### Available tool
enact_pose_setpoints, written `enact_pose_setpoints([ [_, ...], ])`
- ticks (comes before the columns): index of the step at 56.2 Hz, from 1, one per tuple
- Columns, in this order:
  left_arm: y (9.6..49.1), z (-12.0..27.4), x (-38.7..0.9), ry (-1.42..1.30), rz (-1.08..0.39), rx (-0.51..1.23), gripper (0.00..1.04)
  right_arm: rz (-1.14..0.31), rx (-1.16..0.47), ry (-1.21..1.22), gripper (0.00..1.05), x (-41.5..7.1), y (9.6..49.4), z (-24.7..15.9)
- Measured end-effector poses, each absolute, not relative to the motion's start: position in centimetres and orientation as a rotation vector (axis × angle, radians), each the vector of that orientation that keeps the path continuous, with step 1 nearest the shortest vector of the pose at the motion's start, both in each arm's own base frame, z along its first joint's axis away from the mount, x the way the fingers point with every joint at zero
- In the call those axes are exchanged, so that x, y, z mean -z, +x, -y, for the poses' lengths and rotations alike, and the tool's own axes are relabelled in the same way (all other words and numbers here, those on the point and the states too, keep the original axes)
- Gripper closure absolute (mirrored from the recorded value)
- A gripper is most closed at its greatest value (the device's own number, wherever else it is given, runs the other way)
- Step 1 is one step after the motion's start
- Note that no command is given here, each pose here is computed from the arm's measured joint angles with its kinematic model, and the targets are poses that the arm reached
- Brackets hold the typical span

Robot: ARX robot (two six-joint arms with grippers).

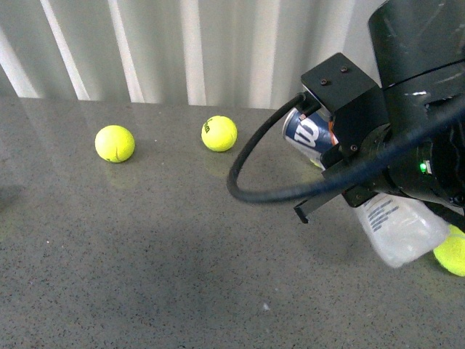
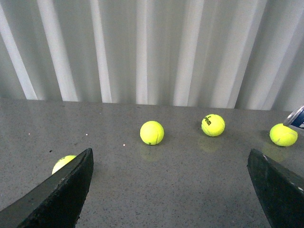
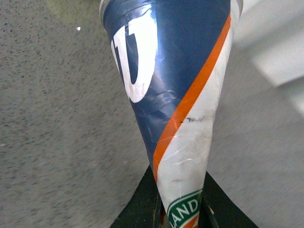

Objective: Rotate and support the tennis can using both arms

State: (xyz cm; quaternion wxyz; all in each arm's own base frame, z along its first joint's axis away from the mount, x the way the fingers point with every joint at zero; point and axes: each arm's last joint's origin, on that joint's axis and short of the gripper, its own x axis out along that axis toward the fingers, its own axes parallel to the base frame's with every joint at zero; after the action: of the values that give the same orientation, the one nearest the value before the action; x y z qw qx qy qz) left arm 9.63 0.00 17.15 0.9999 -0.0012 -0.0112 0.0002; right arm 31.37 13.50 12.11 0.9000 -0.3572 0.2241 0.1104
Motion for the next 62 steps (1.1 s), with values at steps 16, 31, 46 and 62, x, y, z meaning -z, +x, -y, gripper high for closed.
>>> enact_pose_setpoints([
  [16, 9.6, 0.0, -17.2, -0.002, 0.022, 0.0, 0.07, -0.143, -0.555, -1.206, 0.97, -10.7, 29.7, -13.9],
  [31, 9.6, 0.0, -17.2, -0.002, 0.022, 0.0, 0.07, -0.122, -0.724, -1.187, 0.97, -8.7, 29.8, -17.0],
  [46, 9.6, 0.0, -17.2, -0.002, 0.023, 0.0, 0.07, -0.163, -0.842, -1.123, 0.98, -7.6, 31.6, -21.0],
  [62, 9.6, 0.0, -17.2, -0.002, 0.022, 0.0, 0.07, -0.229, -0.903, -1.114, 0.98, -5.8, 33.2, -22.4],
])
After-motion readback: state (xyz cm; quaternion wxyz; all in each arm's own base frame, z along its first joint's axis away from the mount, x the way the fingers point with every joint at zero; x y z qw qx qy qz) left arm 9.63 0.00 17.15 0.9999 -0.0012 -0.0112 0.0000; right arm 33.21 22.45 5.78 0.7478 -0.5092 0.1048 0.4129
